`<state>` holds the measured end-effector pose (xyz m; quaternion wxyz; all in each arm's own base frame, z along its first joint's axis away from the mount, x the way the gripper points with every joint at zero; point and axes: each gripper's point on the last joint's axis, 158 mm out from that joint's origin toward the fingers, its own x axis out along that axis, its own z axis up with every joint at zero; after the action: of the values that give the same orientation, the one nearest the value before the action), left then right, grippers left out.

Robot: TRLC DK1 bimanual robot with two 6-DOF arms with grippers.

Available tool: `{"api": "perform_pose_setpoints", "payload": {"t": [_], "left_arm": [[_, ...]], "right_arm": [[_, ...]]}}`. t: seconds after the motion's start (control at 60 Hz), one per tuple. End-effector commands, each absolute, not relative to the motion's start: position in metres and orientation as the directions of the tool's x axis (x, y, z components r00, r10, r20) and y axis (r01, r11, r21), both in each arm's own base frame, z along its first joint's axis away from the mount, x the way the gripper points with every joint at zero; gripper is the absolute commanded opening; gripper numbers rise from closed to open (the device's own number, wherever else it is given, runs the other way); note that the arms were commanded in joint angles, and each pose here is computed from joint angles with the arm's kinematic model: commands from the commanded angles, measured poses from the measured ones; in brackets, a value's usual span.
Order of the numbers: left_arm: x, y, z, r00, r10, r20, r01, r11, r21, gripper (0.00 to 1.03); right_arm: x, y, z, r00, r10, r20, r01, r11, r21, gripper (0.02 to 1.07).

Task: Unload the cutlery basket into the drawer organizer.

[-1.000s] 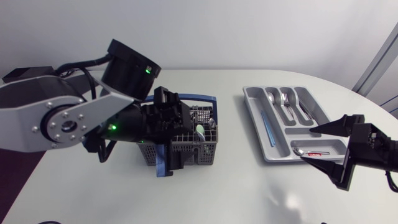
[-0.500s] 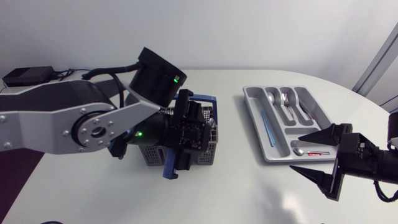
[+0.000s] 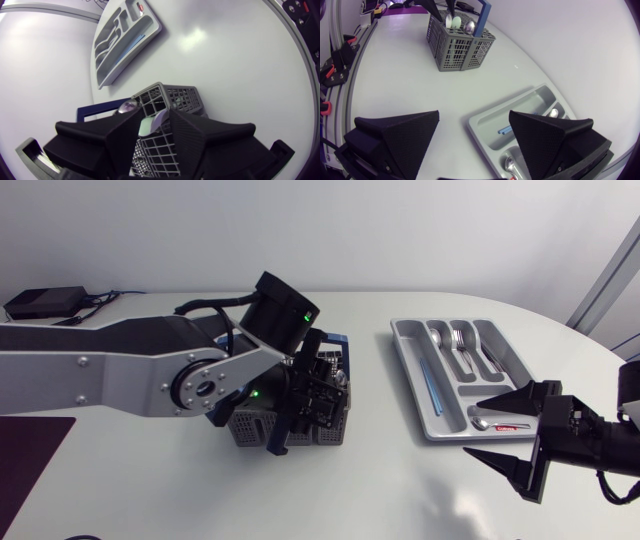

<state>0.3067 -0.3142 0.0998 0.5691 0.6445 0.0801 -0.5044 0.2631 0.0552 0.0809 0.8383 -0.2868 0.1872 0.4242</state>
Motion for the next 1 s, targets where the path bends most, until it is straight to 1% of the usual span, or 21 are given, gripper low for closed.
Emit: {"api": "perform_pose_setpoints", "payload": {"t": [0.0, 0.067, 0.133, 0.183, 0.2, 0.283, 0.5, 0.717, 0.983], "left_arm": [[0.321, -0.317, 0.103, 0.503, -0.463, -0.73, 0.639, -0.37, 0.675, 0.25], [0.327, -0.314, 0.1, 0.506, -0.452, -0.735, 0.64, -0.375, 0.671, 0.2], [0.329, -0.314, 0.099, 0.509, -0.445, -0.737, 0.637, -0.381, 0.67, 0.2], [0.329, -0.314, 0.1, 0.51, -0.446, -0.736, 0.636, -0.381, 0.671, 0.08], [0.329, -0.314, 0.1, 0.51, -0.446, -0.736, 0.636, -0.381, 0.671, 0.06], [0.329, -0.315, 0.101, 0.513, -0.443, -0.735, 0.63, -0.387, 0.674, 0.03], [0.328, -0.316, 0.105, 0.525, -0.444, -0.726, 0.616, -0.389, 0.684, 0.03], [0.322, -0.316, 0.131, 0.532, -0.456, -0.714, 0.604, -0.387, 0.697, 0.03], [0.314, -0.31, 0.167, 0.553, -0.46, -0.695, 0.585, -0.381, 0.716, 0.03]], "right_arm": [[0.255, 0.06, 0.066, 0.543, 0.614, -0.573, -0.834, 0.477, -0.279, 1.02], [0.255, 0.06, 0.066, 0.543, 0.614, -0.573, -0.834, 0.477, -0.279, 1.02], [0.255, 0.06, 0.066, 0.542, 0.614, -0.573, -0.834, 0.477, -0.278, 1.02], [0.254, 0.06, 0.065, 0.541, 0.615, -0.574, -0.835, 0.475, -0.279, 1.02], [0.254, 0.06, 0.065, 0.541, 0.615, -0.574, -0.835, 0.474, -0.28, 1.02], [0.255, 0.059, 0.066, 0.544, 0.613, -0.573, -0.833, 0.475, -0.283, 1.02], [0.253, 0.06, 0.064, 0.541, 0.614, -0.575, -0.835, 0.473, -0.28, 1.02], [0.247, 0.063, 0.061, 0.54, 0.616, -0.574, -0.837, 0.466, -0.288, 1.02], [0.242, 0.071, 0.07, 0.552, 0.622, -0.555, -0.831, 0.468, -0.303, 1.02]]}}
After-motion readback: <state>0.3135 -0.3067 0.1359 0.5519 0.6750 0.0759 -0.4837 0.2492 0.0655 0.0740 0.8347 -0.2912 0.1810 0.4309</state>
